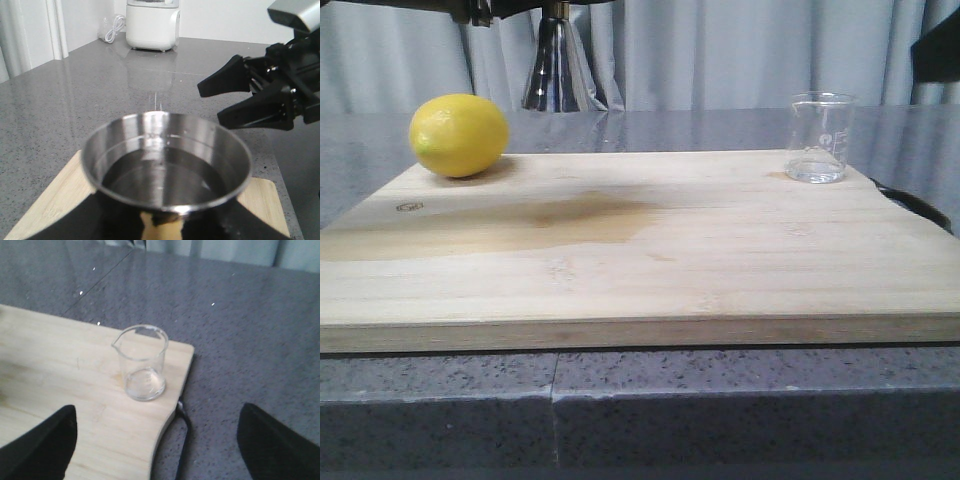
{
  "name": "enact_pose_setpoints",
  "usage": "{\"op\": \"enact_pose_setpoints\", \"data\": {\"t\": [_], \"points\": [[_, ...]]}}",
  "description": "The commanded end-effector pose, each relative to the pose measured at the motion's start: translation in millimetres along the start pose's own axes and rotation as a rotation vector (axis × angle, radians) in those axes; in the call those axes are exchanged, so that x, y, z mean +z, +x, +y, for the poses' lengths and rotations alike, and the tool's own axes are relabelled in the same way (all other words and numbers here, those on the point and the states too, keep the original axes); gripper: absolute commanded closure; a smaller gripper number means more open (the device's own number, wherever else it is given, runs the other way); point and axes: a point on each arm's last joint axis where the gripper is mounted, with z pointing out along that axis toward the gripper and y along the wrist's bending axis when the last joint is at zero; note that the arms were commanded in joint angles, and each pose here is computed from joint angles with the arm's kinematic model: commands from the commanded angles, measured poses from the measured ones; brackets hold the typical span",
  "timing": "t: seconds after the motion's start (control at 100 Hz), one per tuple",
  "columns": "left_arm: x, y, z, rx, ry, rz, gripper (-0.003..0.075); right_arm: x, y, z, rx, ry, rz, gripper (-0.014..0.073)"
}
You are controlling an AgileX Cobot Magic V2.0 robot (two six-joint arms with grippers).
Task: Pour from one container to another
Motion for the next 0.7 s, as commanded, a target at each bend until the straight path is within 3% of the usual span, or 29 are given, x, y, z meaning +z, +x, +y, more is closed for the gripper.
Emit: {"op": "enact_pose_setpoints", "data": {"t": [0.0,0.18,0.69], "points": [[-2,-31,-7,0.034,0.014,-0.128,0.0481,-18,-16,-3,0.012,0.047,-0.084,0.003],[-2,-31,-7,0.034,0.014,-0.128,0.0481,-39,-21,-6,0.084,0.102,-0.135,0.003],[-2,-31,-7,0.034,0.014,-0.128,0.0481,-41,-20,-7,0.087,0.117,-0.125,0.003]]}}
